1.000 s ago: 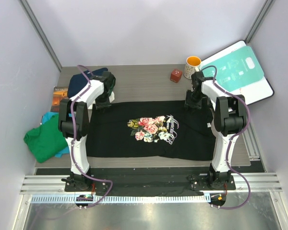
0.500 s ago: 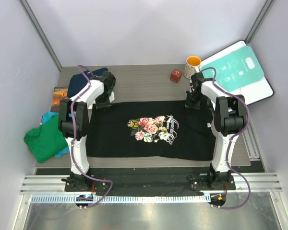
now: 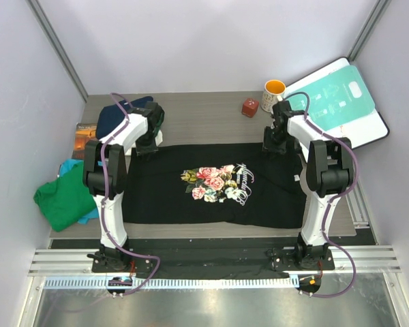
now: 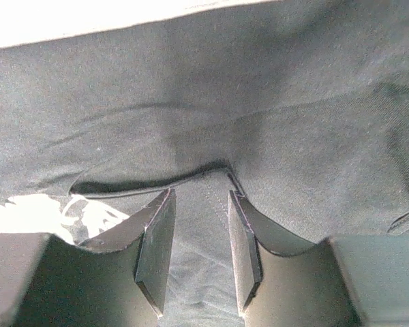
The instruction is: Fold and stack the t-shirts
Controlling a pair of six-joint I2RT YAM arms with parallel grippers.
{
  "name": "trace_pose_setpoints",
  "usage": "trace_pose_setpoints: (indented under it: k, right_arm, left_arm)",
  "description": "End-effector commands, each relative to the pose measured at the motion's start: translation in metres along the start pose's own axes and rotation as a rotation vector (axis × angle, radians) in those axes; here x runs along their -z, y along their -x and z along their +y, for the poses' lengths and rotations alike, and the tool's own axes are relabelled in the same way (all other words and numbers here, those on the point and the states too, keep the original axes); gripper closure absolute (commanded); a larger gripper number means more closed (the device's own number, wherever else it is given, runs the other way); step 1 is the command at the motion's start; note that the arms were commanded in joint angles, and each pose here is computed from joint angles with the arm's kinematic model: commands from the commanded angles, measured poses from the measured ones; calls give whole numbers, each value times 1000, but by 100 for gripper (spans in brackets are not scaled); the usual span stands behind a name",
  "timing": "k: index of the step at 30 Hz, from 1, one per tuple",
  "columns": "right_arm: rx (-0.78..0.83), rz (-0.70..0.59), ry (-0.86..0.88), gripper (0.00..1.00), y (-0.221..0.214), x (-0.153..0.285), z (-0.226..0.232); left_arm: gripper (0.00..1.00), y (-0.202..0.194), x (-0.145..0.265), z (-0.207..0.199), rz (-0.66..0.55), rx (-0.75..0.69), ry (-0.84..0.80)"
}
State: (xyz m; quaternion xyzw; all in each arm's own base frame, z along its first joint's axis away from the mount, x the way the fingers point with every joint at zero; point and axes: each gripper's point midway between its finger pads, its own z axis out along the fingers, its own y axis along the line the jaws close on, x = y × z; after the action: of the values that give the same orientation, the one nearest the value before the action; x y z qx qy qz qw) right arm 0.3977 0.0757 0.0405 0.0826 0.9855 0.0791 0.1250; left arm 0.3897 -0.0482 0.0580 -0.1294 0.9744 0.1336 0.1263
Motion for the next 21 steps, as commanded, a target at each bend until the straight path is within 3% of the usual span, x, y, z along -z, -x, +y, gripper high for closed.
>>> trace_pose_setpoints:
  k: [1, 18, 20, 21]
  right_arm:
    - [19, -78, -7, 57, 21, 13, 2]
    - [27, 3, 40, 58, 15, -25, 5]
    - [24, 0, 57, 62, 16, -24, 7]
    - [25, -1, 70, 80, 17, -23, 9]
  left_arm:
    - [73, 6, 0, -2, -14, -11, -7]
    - [74, 11, 5, -3, -14, -21, -3]
    - [74, 16, 7, -5, -21, -18, -7]
    - [74, 15, 8, -4, -17, -23, -3]
